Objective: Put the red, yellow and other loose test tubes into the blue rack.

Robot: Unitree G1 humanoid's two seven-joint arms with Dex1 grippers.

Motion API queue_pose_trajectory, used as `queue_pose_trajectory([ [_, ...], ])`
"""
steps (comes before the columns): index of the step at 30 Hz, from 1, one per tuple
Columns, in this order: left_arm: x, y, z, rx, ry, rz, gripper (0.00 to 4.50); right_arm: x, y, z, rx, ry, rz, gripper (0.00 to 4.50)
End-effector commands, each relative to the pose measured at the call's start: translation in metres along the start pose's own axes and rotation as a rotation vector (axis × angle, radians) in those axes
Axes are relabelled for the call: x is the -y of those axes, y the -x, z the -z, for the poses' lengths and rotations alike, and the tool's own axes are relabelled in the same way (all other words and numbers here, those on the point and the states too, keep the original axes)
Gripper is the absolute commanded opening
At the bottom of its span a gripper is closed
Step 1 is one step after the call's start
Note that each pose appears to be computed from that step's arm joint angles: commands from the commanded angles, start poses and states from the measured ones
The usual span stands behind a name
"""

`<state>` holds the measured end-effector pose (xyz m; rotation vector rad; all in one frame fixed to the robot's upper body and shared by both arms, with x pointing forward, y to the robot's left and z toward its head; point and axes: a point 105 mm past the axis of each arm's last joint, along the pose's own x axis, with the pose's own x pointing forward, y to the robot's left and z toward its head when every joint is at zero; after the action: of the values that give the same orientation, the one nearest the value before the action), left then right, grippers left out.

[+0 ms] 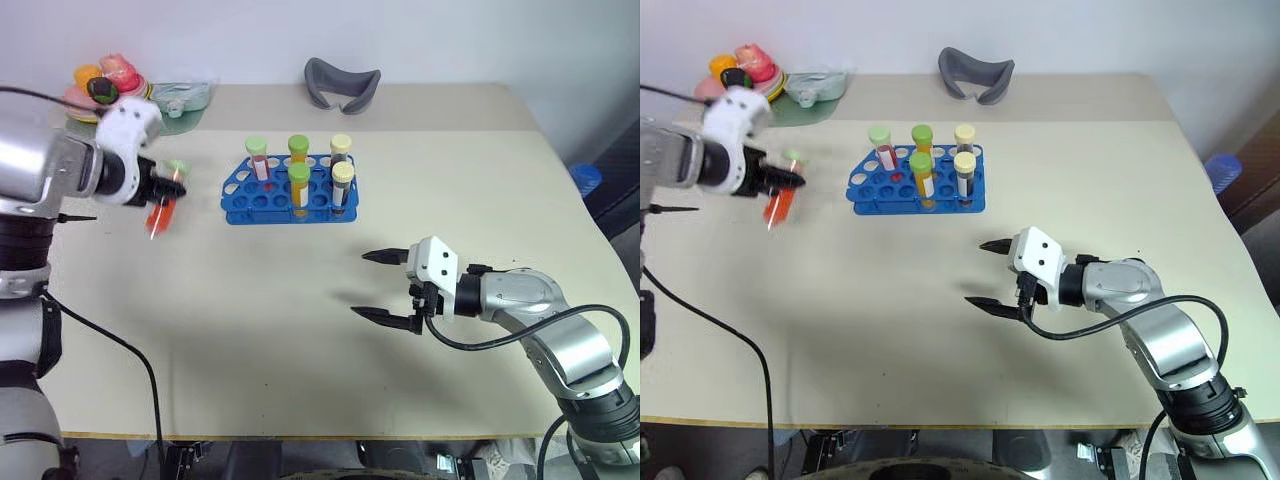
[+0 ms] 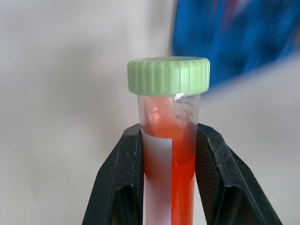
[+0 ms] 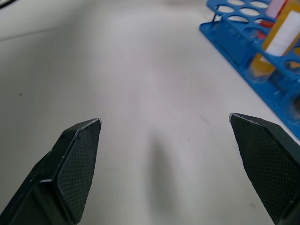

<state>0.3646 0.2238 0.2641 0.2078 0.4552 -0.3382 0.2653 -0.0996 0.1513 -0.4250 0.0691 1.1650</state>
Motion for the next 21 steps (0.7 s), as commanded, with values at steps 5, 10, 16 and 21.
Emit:
queue_pose_trajectory([
  [5, 0.034, 0.001, -0.019, 0.605, -0.076, -0.195, 1.12, 0.021, -0.011, -0.013, 0.074, 0.004, 0.143, 4.5],
  [10, 0.063, -0.021, 0.005, 0.825, -0.121, -0.371, 1.12, 0.02, -0.017, -0.015, 0.076, 0.013, 0.147, 4.5],
  [16, 0.066, -0.047, 0.012, 0.903, 0.001, -0.422, 1.12, 0.021, -0.017, -0.019, 0.085, 0.014, 0.157, 4.5],
  [21, 0.075, -0.063, 0.015, 0.908, -0.031, -0.376, 1.12, 0.024, -0.014, -0.019, 0.079, 0.015, 0.178, 4.5],
])
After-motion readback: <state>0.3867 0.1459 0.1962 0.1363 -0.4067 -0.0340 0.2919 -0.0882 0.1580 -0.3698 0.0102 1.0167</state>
